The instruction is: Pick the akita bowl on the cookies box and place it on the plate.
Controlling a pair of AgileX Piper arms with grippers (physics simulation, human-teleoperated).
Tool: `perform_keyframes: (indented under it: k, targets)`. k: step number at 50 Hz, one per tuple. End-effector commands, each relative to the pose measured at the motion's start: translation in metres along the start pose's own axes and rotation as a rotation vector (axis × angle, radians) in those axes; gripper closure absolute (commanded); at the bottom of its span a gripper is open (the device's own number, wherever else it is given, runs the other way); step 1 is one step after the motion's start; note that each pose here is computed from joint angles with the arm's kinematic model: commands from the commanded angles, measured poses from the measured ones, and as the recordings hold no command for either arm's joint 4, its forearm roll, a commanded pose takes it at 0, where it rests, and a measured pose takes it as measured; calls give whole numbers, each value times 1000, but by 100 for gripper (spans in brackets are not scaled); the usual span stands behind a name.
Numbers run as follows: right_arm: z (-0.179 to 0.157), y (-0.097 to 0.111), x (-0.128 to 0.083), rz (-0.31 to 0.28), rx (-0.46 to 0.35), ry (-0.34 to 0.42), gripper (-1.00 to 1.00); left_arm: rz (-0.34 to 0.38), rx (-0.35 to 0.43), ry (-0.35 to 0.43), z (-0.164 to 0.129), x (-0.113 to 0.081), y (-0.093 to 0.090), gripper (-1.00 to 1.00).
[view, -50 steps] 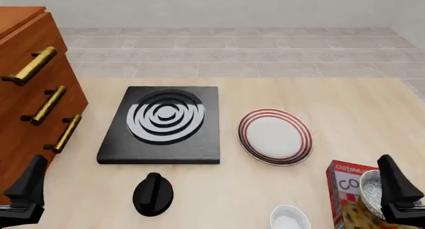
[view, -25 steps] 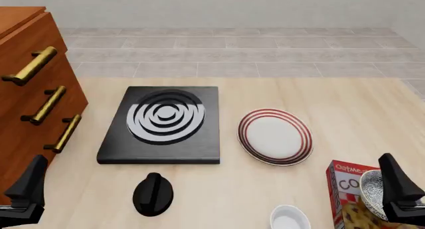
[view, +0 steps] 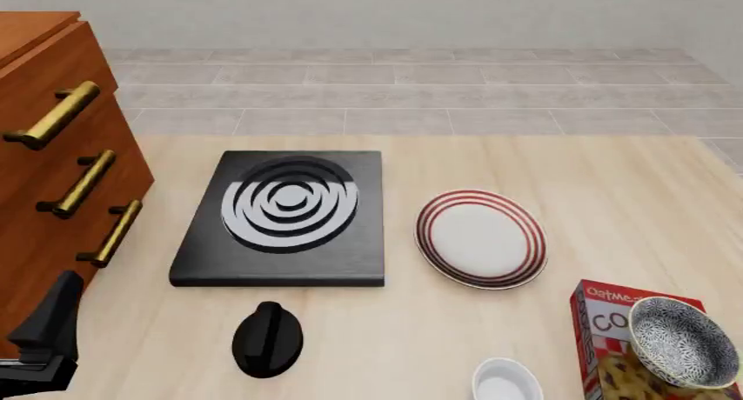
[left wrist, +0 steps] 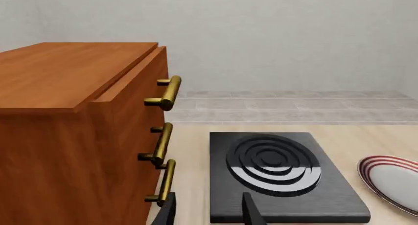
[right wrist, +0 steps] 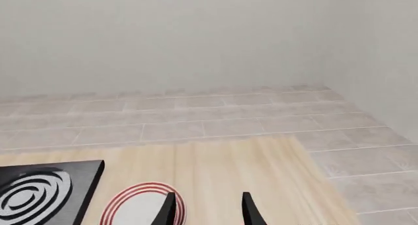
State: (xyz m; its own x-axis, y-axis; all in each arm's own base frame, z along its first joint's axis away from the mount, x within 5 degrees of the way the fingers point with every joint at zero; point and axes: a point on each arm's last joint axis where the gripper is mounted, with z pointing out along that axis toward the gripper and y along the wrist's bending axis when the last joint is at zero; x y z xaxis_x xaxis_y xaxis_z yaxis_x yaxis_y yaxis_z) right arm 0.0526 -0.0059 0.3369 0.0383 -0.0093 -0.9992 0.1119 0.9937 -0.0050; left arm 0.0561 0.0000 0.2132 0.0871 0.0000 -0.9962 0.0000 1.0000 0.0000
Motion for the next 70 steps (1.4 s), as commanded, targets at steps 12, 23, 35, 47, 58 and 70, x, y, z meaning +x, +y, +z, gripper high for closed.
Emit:
perform_keyframes:
  k: [12,23,35,47,58,70]
  targets:
    - [13,-1,-61,123,16,189,-100,0,0,0,0,0,0,-100]
    - [11,-1,-56,142,31,281,-100,0,0,0,0,0,0,-100]
    - [12,-6,-42,192,113,337,-100,0,0,0,0,0,0,-100]
    - [17,-8,-26,190,152,381,-100,0,0,0,0,0,0,-100]
    - [21,-11,-9,197,183,432,-100,0,0,0,0,0,0,-100]
    - [21,-14,12,219,220,472,-100,0,0,0,0,0,0,-100]
